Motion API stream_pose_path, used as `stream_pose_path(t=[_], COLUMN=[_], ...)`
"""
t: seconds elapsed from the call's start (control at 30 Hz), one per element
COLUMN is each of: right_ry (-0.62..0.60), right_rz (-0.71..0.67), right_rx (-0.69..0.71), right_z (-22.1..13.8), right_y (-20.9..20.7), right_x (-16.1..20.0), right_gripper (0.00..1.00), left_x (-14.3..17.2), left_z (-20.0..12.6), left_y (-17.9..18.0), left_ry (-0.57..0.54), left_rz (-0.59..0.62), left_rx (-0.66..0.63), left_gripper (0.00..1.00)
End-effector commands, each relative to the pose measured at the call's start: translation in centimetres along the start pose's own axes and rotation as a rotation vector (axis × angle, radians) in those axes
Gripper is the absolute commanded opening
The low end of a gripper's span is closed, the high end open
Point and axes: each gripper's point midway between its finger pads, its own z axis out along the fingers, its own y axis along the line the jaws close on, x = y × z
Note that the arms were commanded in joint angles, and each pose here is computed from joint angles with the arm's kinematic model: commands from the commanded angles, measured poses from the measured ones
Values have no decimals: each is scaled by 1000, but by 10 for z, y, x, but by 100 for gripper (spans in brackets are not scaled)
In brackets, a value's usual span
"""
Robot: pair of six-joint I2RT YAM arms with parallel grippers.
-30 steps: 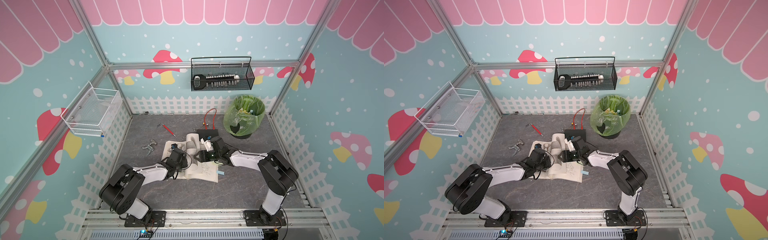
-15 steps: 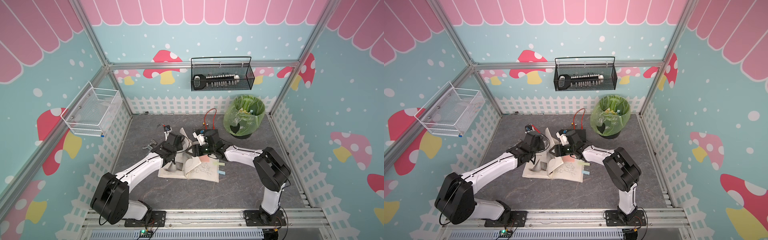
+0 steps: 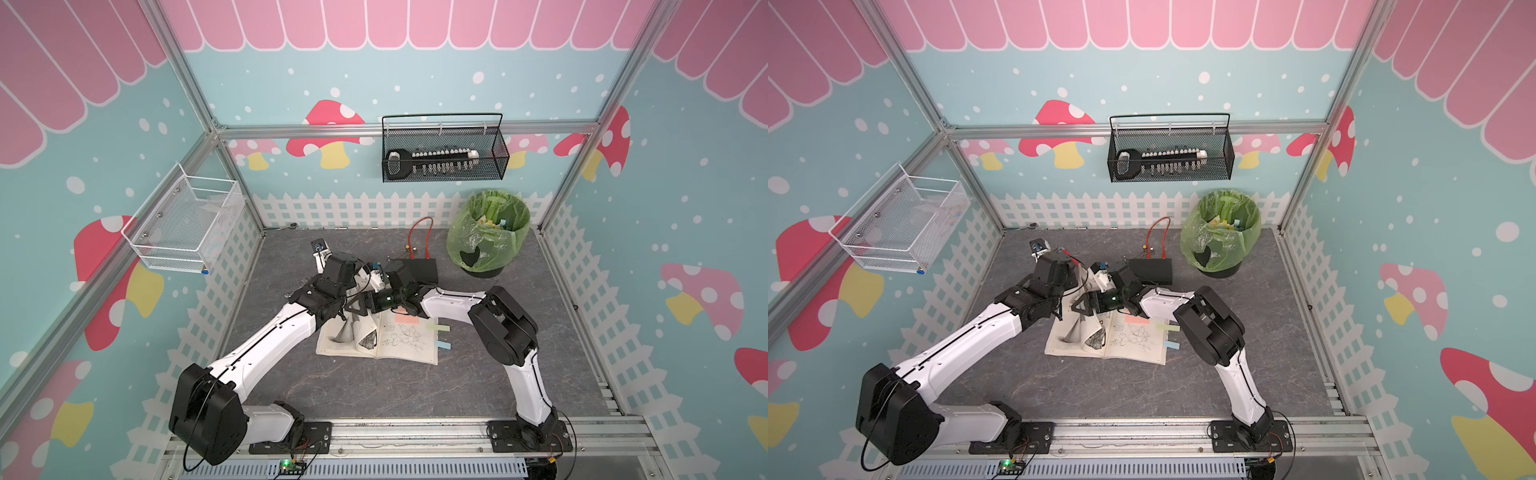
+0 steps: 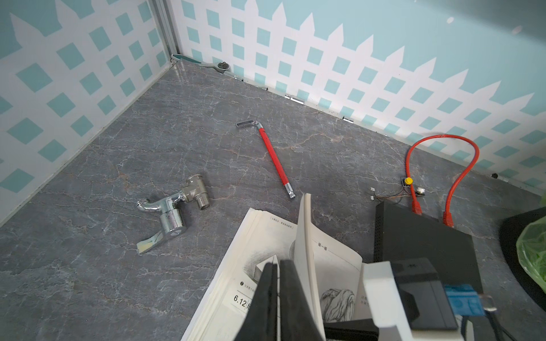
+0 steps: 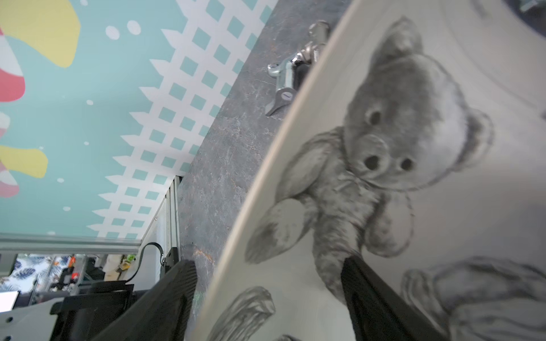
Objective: Peel off the used sticky note
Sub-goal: Turn the page of the book at the center of the board.
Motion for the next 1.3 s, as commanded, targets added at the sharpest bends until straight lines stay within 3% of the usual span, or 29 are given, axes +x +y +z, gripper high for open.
stream_pose_path(t=[0.0,0.1,0.33,0.53,0.67,0.8,1.03,1.27], right_ry=[0,0,-24,-86,-144,-144,-135,-142], right_rz=[-12,0,-2,-62,-78,-20,138,199], right_rx=[-56,-76,-85,93,290,456,502,466], right_z=[7,10,9,-30,-83,-131,-171,-168], right_y=[10,9,13,14,8,-17,-50,-56], right_x=[-4,-3,-10,-26,-25,7,58,63], right_gripper=[93,99,99,98,97,97,97,97], left_x=[-12,-19,-25,-13,16,56,121,171], left_z=[-10,-16,-26,-27,-21,-14,10,21], left_y=[8,9,6,-15,-47,-81,-93,-92], left_ry=[-30,-48,-54,12,118,233,367,470], left_rz=[-10,-14,-31,-23,2,-2,18,-6], left_rx=[-20,-13,31,136,276,438,453,494], left_gripper=[9,9,9,9,9,3,0,0])
